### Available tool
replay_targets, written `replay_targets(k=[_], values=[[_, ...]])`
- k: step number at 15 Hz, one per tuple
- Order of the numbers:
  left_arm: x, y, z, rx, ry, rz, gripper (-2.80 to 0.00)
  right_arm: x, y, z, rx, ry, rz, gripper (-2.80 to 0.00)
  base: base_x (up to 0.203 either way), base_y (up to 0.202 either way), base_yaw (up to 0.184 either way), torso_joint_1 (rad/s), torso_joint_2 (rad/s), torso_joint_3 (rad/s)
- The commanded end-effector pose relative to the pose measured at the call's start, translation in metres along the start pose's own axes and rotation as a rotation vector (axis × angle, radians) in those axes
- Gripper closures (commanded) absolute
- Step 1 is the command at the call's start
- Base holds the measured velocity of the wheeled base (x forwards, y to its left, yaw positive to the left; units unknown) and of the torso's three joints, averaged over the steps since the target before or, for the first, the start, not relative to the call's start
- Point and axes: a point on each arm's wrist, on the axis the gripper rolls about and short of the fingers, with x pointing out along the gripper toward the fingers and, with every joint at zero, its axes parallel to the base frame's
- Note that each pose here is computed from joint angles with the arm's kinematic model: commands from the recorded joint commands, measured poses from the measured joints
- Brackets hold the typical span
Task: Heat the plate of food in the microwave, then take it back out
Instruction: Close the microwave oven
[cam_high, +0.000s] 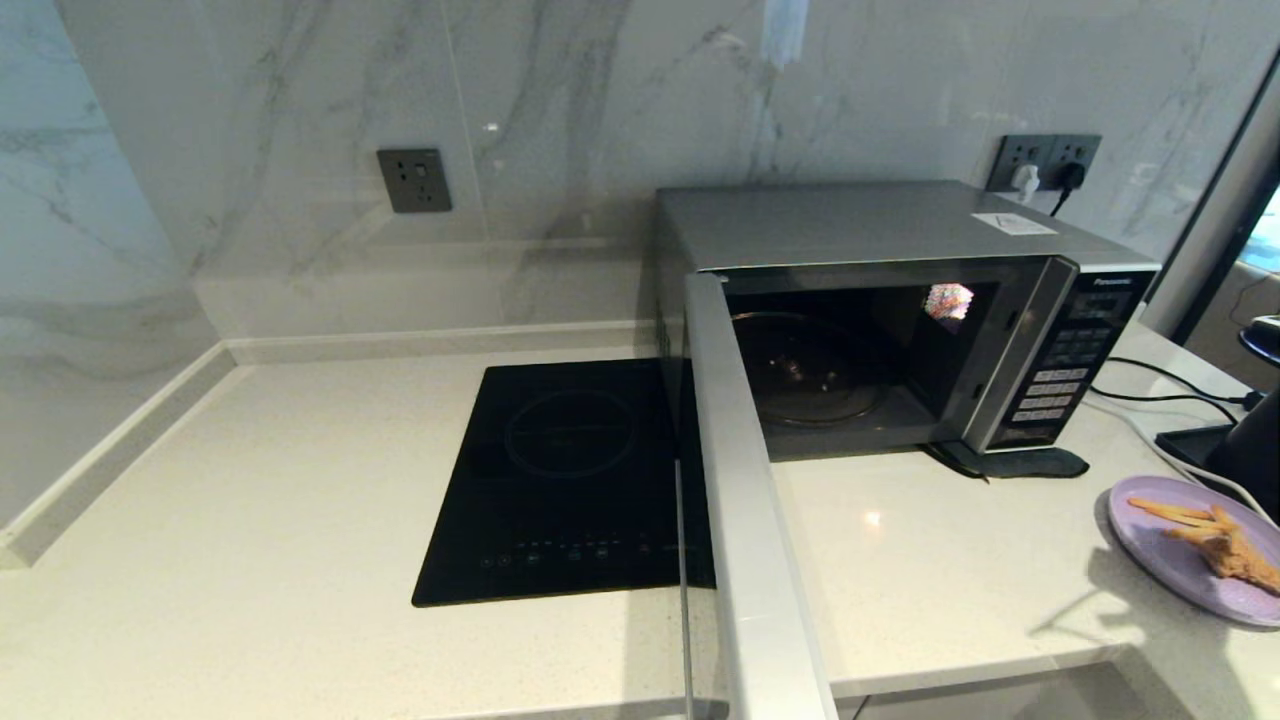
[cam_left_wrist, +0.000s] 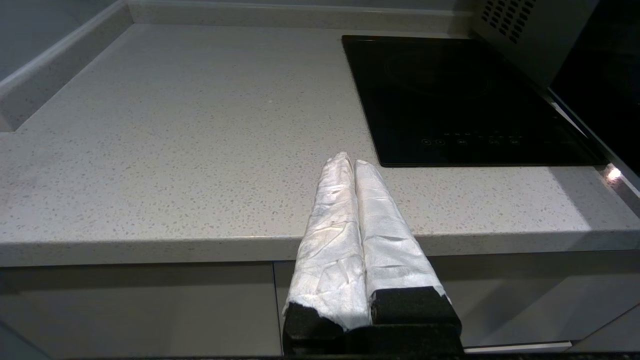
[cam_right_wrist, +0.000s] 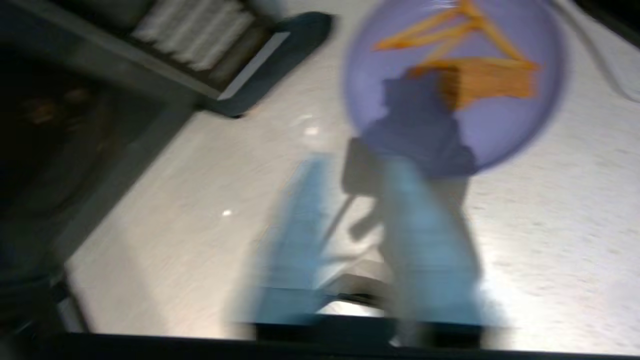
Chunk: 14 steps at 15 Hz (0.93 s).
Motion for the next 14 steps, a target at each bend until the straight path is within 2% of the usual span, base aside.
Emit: replay_targets(k=[1,4,6,7,9,10,12,14], values=[[0.000,0.000,0.000,-0.001,0.001,0.000,0.00,-0.034,0.048,0.004,-0.059,0.020,0.144,0.00,0.000,0.000,0.000,0.000,0.00,0.000],[0.000,0.000,0.000,-0.001,0.001,0.000,0.00,-0.073,0.107,-0.011,-0.167,0.115,0.353,0.00,0.000,0.000,0.000,0.000,0.00,0.000],[0.000,0.000,0.000,-0.001,0.001,0.000,0.00,-0.099,0.130,-0.019,-0.236,0.140,0.496,0.00,0.000,0.000,0.000,0.000,0.00,0.000],[0.000,0.000,0.000,-0.001,0.001,0.000,0.00,-0.113,0.138,-0.020,-0.267,0.163,0.602,0.00,0.000,0.000,0.000,0.000,0.00,0.000],[0.000,0.000,0.000,-0.001,0.001,0.000,0.00,-0.139,0.146,-0.018,-0.307,0.267,0.867,0.00,0.000,0.000,0.000,0.000,0.00,0.000],[0.000,0.000,0.000,-0.001,0.001,0.000,0.00,-0.151,0.150,-0.017,-0.321,0.322,0.968,0.00,0.000,0.000,0.000,0.000,0.00,0.000],[0.000,0.000,0.000,-0.001,0.001,0.000,0.00,-0.167,0.161,-0.019,-0.332,0.456,1.099,0.00,0.000,0.000,0.000,0.000,0.00,0.000],[0.000,0.000,0.000,-0.001,0.001,0.000,0.00,-0.170,0.182,-0.027,-0.342,0.587,1.170,0.00,0.000,0.000,0.000,0.000,0.00,0.000]])
